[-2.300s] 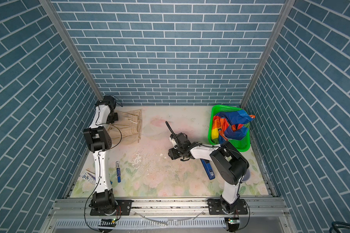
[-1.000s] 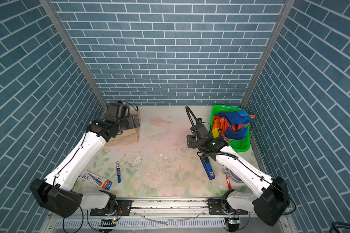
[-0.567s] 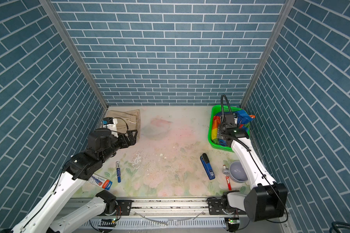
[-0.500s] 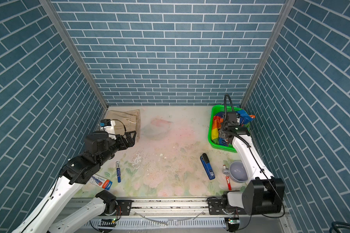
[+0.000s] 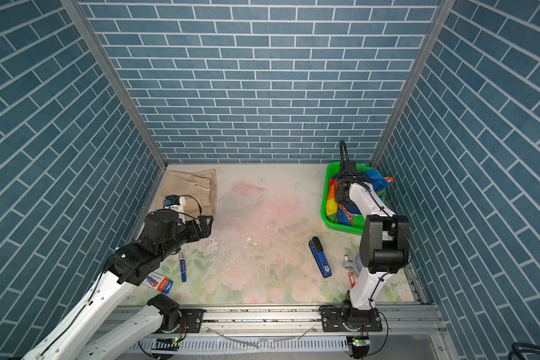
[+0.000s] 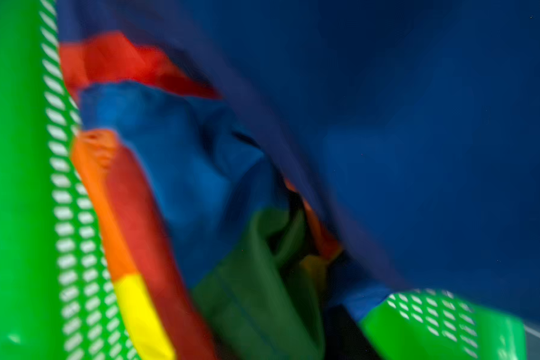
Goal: Fold and stack the shorts
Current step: 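Lift the rainbow shorts out of the green basket with the right gripper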
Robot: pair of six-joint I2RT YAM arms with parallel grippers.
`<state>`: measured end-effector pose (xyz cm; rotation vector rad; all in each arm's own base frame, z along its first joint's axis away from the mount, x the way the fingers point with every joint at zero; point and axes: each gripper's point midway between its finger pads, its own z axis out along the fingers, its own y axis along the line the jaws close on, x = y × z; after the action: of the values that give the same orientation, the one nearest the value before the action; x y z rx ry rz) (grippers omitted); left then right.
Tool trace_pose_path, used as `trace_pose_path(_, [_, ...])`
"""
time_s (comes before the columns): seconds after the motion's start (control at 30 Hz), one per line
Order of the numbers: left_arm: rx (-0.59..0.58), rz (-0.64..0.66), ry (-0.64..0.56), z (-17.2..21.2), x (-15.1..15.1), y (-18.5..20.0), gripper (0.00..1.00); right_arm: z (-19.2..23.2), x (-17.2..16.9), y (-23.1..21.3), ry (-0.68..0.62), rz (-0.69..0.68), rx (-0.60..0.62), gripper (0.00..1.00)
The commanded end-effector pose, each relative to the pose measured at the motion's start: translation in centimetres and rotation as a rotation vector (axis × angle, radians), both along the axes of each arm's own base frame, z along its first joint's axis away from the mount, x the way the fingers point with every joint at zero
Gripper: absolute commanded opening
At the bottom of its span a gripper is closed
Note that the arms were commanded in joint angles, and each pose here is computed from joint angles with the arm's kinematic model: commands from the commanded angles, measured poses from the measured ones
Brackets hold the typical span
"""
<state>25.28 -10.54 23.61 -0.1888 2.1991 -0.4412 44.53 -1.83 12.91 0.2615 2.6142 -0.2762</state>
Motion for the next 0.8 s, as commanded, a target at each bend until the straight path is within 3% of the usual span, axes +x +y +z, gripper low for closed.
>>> trace_pose_path(0.0, [-0.036, -0.027, 0.034, -1.2, 0.2, -1.2, 0.99, 5.1, 2.4, 0.9, -0.114, 0.051, 0.04, 0.0])
trace_pose_path(0.2, [-0.054, -0.037, 0.057, -1.9, 1.1, -2.1, 0.99, 20.3, 1.7, 3.3, -0.447, 0.102, -0.051, 0.0])
trace_pose_path(0.43, [-0.11, -0.049, 0.087, -2.4, 2.2, -3.7, 0.98, 36.6, -3.2, 12.6, -0.869, 0.346, -0.158, 0.0])
trace_pose_path(0.6, [-0.105, -0.04, 0.096, -2.9, 2.4, -3.7, 0.98, 43.0, -7.4, 20.3, -1.081, 0.564, -0.093, 0.0])
trace_pose_path(0.77, [-0.114, -0.044, 0.08, -2.3, 2.6, -3.8, 0.99, 45.9, -11.5, 25.8, -1.207, 0.728, -0.028, 0.0])
